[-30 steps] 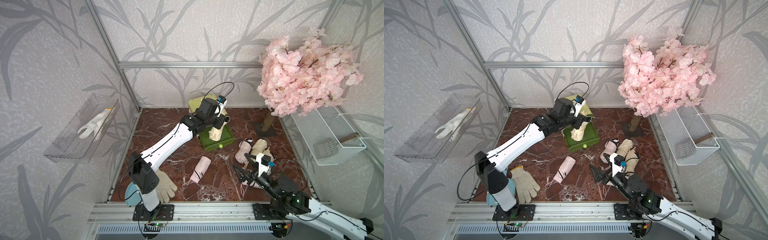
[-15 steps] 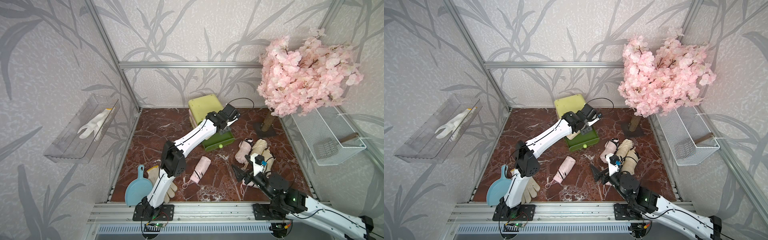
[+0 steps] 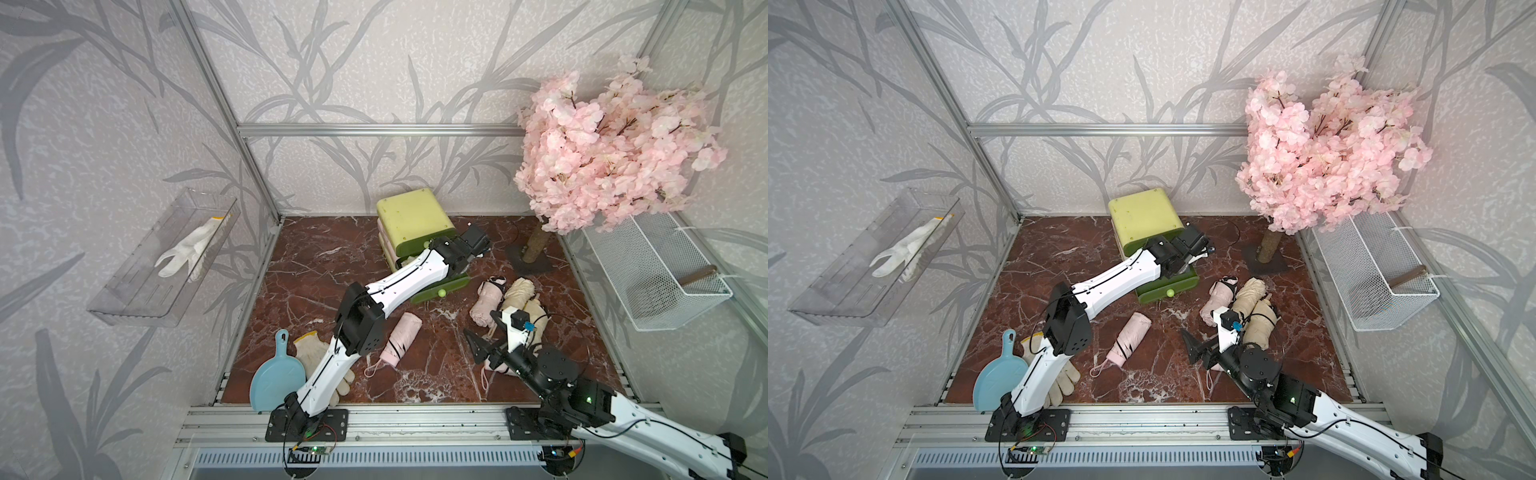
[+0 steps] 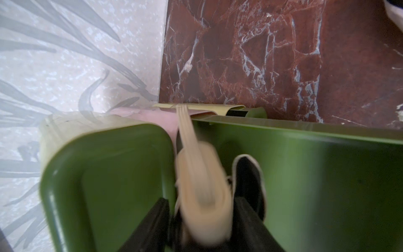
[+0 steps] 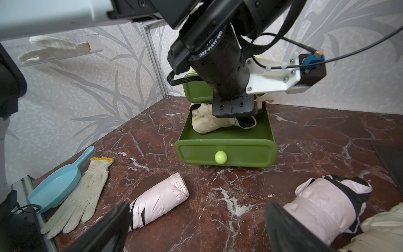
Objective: Place the umbrella in the drawer by color
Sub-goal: Place the umbrella in the drawer.
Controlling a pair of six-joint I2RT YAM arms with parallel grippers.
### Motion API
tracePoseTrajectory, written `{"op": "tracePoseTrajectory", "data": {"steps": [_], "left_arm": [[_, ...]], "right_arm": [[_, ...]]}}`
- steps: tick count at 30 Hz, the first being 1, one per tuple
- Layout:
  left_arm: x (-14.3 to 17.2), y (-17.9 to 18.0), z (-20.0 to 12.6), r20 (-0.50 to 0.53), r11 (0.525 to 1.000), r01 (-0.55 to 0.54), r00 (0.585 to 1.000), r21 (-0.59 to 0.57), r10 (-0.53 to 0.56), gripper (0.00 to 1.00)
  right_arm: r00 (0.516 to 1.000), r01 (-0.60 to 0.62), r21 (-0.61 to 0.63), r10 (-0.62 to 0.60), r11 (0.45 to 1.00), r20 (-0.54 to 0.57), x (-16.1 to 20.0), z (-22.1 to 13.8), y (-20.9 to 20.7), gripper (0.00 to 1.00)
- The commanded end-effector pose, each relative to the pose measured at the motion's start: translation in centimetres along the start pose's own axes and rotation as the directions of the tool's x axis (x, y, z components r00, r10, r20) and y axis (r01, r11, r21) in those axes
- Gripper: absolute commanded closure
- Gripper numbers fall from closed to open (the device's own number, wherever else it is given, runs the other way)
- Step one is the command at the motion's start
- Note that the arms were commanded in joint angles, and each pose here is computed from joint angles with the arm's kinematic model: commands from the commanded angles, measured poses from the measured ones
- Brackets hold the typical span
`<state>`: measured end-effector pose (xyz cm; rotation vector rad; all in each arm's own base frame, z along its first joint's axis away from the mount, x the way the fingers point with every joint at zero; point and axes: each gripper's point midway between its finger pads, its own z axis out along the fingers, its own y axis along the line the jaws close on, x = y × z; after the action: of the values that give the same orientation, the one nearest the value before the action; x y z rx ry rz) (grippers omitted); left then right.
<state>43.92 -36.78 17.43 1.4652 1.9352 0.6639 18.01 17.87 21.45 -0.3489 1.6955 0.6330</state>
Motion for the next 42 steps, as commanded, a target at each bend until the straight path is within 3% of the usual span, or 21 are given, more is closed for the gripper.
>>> {"op": "tracePoseTrajectory", "data": {"steps": [1,7,10,15,18,32,37,42], "left_arm": [[-0.2,2.3,-0.8,0.0,0.997,0.024,1.0,-0.075,-0.024,0.36],[-0.4,4.3,-2.9,0.027,0.992,0.094,0.995,-0.087,-0.092,0.34],[0.0,4.7,-4.6,0.04,0.984,0.174,0.984,-0.036,-0.173,0.38],[0.5,0.8,-6.0,-0.002,0.895,0.366,0.926,0.255,-0.378,0.67],[0.5,-1.3,-5.7,-0.049,0.848,0.413,0.905,0.333,-0.422,0.82],[2.0,-5.3,-1.2,-0.228,0.791,0.528,0.849,0.308,-0.477,0.85],[2.7,-5.3,0.7,-0.235,0.814,0.524,0.848,0.249,-0.474,0.85],[3.9,-4.0,2.4,-0.206,0.889,0.446,0.884,0.099,-0.421,0.85]], "right_arm": [[1.0,-0.008,0.012,0.008,1.0,0.007,-0.6,-0.4,-0.3,0.01],[0.999,-0.034,0.05,0.035,0.998,-0.036,0.4,0.2,-0.9,0.0],[0.993,-0.076,0.057,0.081,0.996,-0.087,1.2,1.1,-1.0,0.02],[0.983,-0.134,0.074,0.142,0.988,-0.12,1.7,2.0,-1.6,0.05],[0.981,-0.135,0.071,0.143,0.988,-0.13,1.8,2.1,-1.6,0.06],[0.968,-0.179,0.148,0.2,0.973,-0.148,2.5,2.7,-3.5,0.07],[0.968,-0.186,0.149,0.207,0.971,-0.142,2.7,2.6,-3.7,0.07],[0.965,-0.198,0.141,0.218,0.97,-0.148,3.1,2.9,-3.7,0.07]]}}
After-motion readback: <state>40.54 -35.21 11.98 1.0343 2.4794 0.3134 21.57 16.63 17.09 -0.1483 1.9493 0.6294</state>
